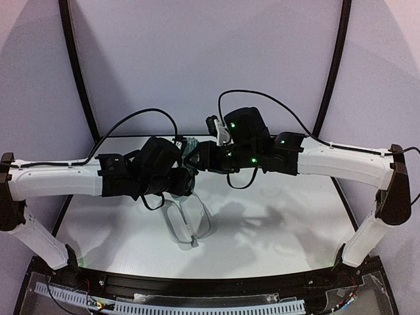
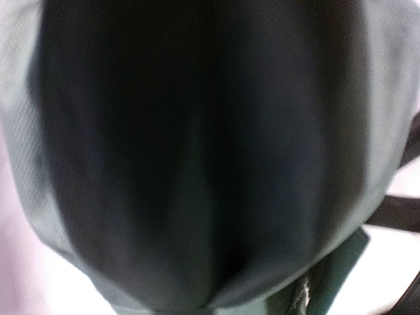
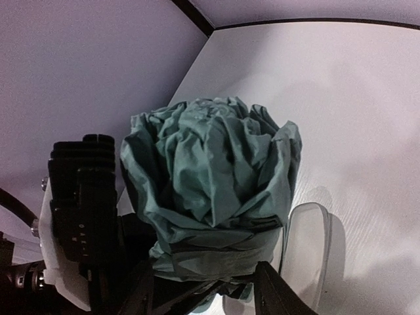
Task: Open the umbrella
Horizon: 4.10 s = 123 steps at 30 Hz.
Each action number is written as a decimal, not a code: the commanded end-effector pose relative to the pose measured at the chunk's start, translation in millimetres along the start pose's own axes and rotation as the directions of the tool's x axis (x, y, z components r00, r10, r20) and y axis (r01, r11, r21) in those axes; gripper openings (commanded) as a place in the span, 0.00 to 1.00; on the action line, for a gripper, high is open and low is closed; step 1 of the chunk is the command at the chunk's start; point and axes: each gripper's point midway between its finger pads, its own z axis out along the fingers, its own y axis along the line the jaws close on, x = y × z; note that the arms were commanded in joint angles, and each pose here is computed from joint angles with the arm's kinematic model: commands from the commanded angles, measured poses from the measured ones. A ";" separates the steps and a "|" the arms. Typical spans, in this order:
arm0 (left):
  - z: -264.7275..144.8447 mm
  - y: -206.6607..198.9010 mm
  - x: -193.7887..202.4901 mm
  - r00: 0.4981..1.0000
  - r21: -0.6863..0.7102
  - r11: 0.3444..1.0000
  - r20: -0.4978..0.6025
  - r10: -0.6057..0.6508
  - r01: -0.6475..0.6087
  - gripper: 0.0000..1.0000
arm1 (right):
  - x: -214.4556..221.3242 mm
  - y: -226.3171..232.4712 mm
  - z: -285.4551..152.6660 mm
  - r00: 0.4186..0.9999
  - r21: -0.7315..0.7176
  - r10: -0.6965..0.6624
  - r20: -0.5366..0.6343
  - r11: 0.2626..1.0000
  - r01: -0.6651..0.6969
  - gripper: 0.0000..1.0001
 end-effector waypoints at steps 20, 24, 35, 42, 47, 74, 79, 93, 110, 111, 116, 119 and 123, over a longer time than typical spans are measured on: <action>-16.4 -14.9 -19.9 0.995 0.057 0.997 0.086 -0.053 0.048 0.01 | 0.4 -18.1 26.1 0.998 0.124 0.050 0.027 0.991 -0.053 0.00; -20.9 -11.7 -22.1 0.992 0.056 0.997 0.103 -0.068 0.062 0.01 | 0.7 -21.5 26.6 1.000 0.144 0.016 0.021 0.989 -0.019 0.00; -58.1 38.2 -49.4 0.936 -0.095 0.959 0.260 -0.236 0.268 0.01 | 55.1 -85.4 26.8 0.967 0.321 -0.177 -0.182 0.919 0.229 0.00; -71.0 51.3 -53.8 0.920 -0.094 0.943 0.269 -0.286 0.320 0.01 | 72.4 -138.2 5.4 0.959 0.438 -0.181 -0.220 0.860 0.263 0.00; -76.8 58.1 -52.4 0.917 -0.082 0.938 0.254 -0.307 0.337 0.01 | 63.0 -171.1 -8.5 0.968 0.513 -0.159 -0.196 0.824 0.240 0.00; -97.2 102.8 -34.3 0.901 -0.044 0.918 0.217 -0.376 0.394 0.01 | 93.1 -217.7 -14.7 0.864 0.304 -0.314 -0.392 0.843 0.444 0.00; -106.4 82.5 -41.0 0.908 0.099 0.930 0.198 -0.368 0.355 0.01 | 76.5 -229.5 -20.9 0.887 0.372 -0.287 -0.362 0.828 0.419 0.00; -94.8 37.9 -44.3 0.922 0.290 0.897 0.097 -0.375 0.334 0.01 | 13.4 -72.7 -62.5 0.936 -0.180 -0.349 0.043 0.919 0.350 0.70; -49.2 -19.3 -40.8 0.947 0.415 0.852 -0.095 -0.308 0.319 0.01 | -7.4 0.8 -50.3 0.803 -0.059 -0.562 0.196 0.811 0.582 0.99; -47.7 -21.6 -39.9 0.946 0.420 0.849 -0.105 -0.307 0.322 0.01 | -11.6 -3.3 -46.0 0.821 -0.029 -0.538 0.191 0.833 0.553 0.99; -44.2 -35.9 -36.9 0.951 0.481 0.820 -0.132 -0.281 0.309 0.01 | -10.1 -6.6 -35.5 0.917 -0.069 -0.355 0.183 0.926 0.372 0.99; -50.1 -49.6 -39.7 0.958 0.565 0.775 -0.120 -0.260 0.281 0.01 | -9.3 5.0 -38.5 0.955 -0.194 -0.215 0.206 0.947 0.255 0.99; -63.6 -62.4 -47.6 0.963 0.651 0.715 -0.101 -0.250 0.254 0.01 | -13.1 7.2 -41.3 0.978 -0.288 -0.095 0.186 0.946 0.147 0.99</action>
